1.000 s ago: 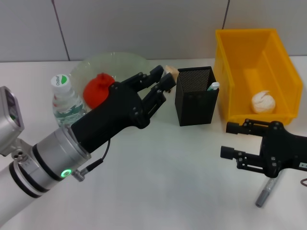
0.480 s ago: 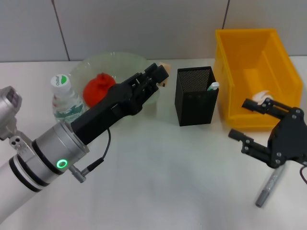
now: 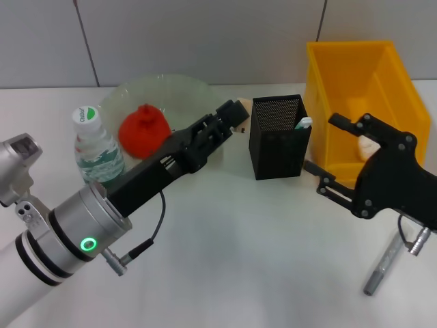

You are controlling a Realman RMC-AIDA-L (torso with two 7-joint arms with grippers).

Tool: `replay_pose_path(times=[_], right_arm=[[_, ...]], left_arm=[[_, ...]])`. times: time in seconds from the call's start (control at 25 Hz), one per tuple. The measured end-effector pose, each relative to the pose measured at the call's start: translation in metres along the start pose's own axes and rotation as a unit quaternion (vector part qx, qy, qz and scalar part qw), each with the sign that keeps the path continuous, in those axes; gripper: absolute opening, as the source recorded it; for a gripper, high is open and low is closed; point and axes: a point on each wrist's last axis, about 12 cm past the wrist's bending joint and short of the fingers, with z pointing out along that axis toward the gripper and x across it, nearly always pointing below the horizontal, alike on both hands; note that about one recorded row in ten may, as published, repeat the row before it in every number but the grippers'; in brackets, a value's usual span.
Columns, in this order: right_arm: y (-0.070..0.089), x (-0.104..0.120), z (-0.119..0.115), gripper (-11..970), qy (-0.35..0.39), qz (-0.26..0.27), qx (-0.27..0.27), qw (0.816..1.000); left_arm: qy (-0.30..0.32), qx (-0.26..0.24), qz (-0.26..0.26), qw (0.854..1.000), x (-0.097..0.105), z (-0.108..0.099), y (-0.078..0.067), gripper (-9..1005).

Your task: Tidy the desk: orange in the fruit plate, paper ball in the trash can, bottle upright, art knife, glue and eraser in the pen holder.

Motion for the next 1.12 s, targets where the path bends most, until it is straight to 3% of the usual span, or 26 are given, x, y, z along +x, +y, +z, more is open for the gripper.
replay_pose_path(times=[0.6, 1.12], right_arm=[[0.004, 0.0, 0.021, 635, -0.025, -0.031, -0.034, 0.999], [0.001, -0.002, 0.022, 641, -0.032, -0.042, -0.038, 0.998]], left_arm=[[0.025, 0.017, -0.042, 0.999, 0.004, 0.005, -0.003, 330], [0.028, 0.018, -0.049, 0.998, 0.006, 0.005, -0.004, 338]])
